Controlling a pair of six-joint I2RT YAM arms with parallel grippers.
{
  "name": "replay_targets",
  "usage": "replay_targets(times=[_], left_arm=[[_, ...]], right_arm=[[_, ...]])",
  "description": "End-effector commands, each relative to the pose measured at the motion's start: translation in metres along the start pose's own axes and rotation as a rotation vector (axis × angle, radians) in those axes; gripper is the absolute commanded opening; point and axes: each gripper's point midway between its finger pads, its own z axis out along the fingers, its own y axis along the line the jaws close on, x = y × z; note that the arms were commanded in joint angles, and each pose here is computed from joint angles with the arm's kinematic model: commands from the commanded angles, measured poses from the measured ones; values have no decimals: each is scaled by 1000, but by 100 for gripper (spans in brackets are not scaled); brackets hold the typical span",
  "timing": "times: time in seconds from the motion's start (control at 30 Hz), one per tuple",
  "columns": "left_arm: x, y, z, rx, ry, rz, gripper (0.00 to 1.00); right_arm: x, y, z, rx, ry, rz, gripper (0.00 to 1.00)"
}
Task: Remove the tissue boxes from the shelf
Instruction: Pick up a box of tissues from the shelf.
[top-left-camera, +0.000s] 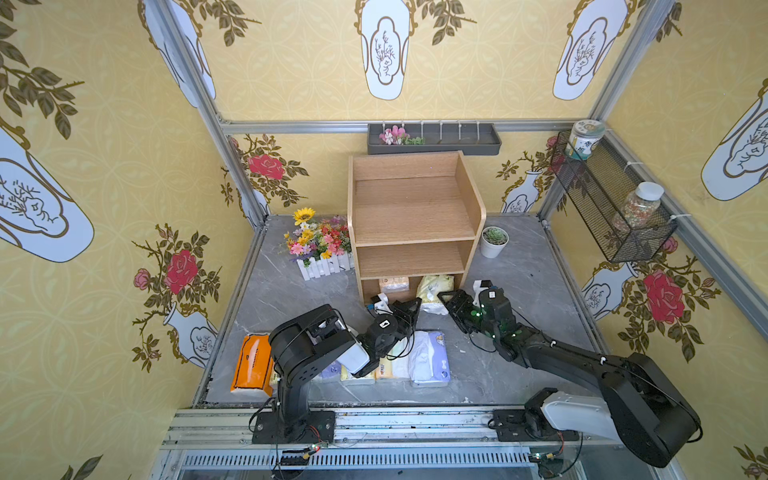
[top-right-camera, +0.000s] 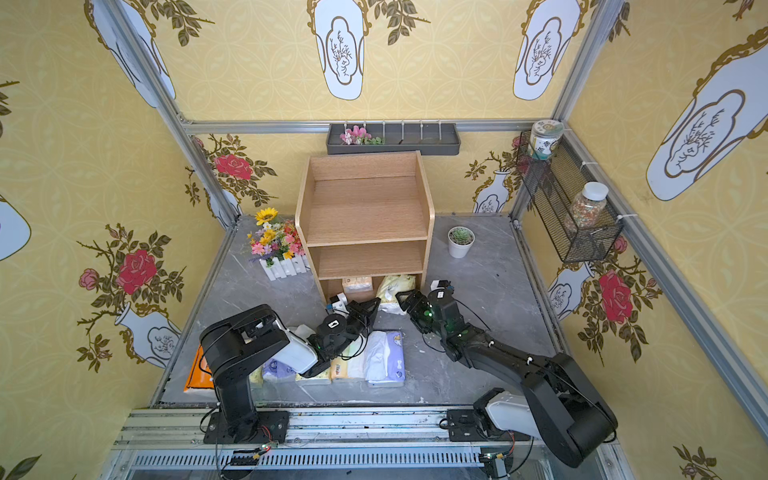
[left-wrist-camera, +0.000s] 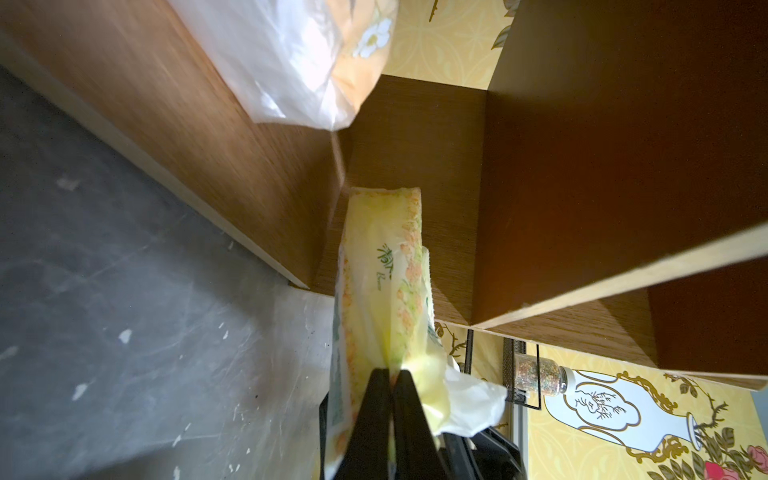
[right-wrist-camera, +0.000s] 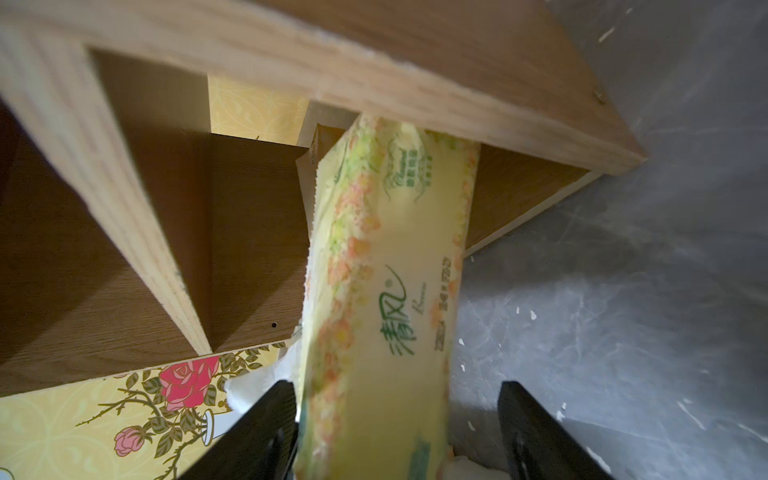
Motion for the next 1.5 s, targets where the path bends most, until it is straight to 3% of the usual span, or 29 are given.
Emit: replay_targets(times=[0.0,0.3,0.47,0.8,1.03,1.47], left_arm=[[3,-10,-3,39,6,-20,0],[9,-5,-8,28,5,-51,2],[9,-13,-11,37,-10,-7,29],[1,-19,-28,-14,-69,86,54],[-2,-4,-31,-55,-67,87,59],[-18,-33,-45,-118,-159,378,59]], right_arm=[[-6,20,2,-79,-17,-16,74],[-10,37,-2,-132,-31,-32,52],[-9,42,-8,-149,-30,-44,45],[-6,45,-24,-145,-17,-75,38],[2,27,-48,-68,-10,-135,37],[22,-19,-117,207,87,-311,37]])
